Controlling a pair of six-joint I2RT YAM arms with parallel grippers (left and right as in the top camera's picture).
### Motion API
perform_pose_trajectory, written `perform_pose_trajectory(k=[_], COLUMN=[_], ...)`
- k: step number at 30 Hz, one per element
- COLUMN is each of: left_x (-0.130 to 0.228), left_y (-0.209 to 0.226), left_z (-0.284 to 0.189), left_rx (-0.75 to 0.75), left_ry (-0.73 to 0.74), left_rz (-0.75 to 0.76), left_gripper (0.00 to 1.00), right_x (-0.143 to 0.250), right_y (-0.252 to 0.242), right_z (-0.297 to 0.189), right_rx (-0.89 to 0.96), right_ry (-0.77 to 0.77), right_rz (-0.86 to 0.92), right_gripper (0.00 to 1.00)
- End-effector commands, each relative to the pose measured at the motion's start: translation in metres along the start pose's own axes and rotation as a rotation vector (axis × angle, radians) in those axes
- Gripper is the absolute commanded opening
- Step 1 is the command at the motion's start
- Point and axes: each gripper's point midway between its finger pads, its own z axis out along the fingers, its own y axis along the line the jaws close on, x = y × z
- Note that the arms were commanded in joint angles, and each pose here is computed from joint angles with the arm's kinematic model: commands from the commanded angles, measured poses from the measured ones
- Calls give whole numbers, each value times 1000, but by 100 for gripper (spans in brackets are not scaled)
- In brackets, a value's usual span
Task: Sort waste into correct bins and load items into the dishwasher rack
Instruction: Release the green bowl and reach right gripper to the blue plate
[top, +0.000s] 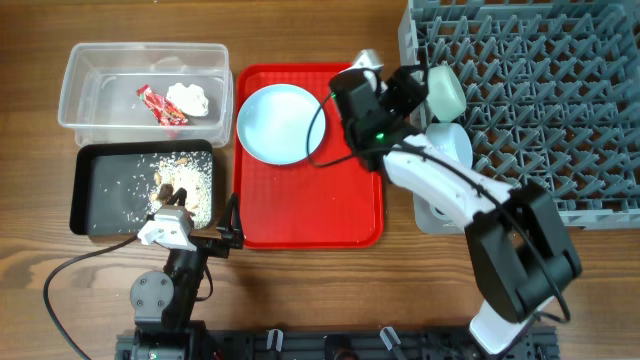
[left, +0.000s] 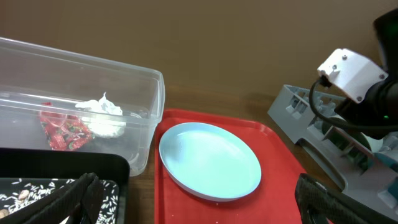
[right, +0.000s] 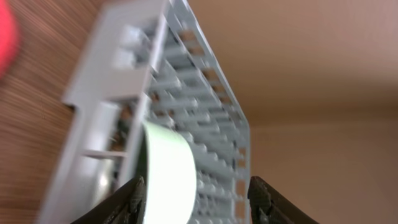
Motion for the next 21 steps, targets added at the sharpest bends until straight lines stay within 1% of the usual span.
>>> perform_pose_trajectory(k=[1, 3, 4, 6, 7, 8, 10, 12, 13, 14, 16, 17, 19, 21], left_x=[1, 1, 1, 1, 1, 1, 1, 1, 1, 1, 1, 1, 1, 1], left_y=[1, 1, 1, 1, 1, 1, 1, 1, 1, 1, 1, 1, 1, 1], left_z=[0, 0, 0, 0, 0, 0, 0, 0, 0, 0, 0, 0, 0, 0], left_rx=[2, 2, 2, 2, 2, 2, 2, 2, 2, 2, 2, 2, 2, 2], left_ry=[-4, -4, -4, -4, -4, -4, -4, -4, -4, -4, -4, -4, -4, -4], left_rz=[21, 21, 21, 21, 21, 21, 20, 20, 21, 20, 21, 21, 21, 21], left_gripper=[100, 100, 100, 100, 100, 100, 100, 100, 100, 100, 100, 100, 100, 100], right_x=[-26, -31, -32, -35, -37, -40, -49, -55, -56, -56, -53, -51, -46, -38], right_y=[-8, 7, 21, 59, 79, 92, 117, 125, 128, 134, 144, 149, 160, 170], right_z=[-37, -54, -64, -94, -117, -135, -188, -210, -212, -209, -198, -192, -176, -154], right_rx=[-116, -237, -342, -655, -850, -999, -1393, -1553, -1572, -1571, -1526, -1499, -1420, -1308], right_ry=[-141, -182, -199, -195, -173, -151, -71, 32, 71, 145, 254, 288, 345, 402], right_rz=[120, 176, 210, 329, 408, 462, 596, 703, 738, 797, 880, 906, 949, 1000], right_gripper=[57, 60, 61, 65, 66, 66, 66, 66, 66, 65, 59, 58, 53, 52])
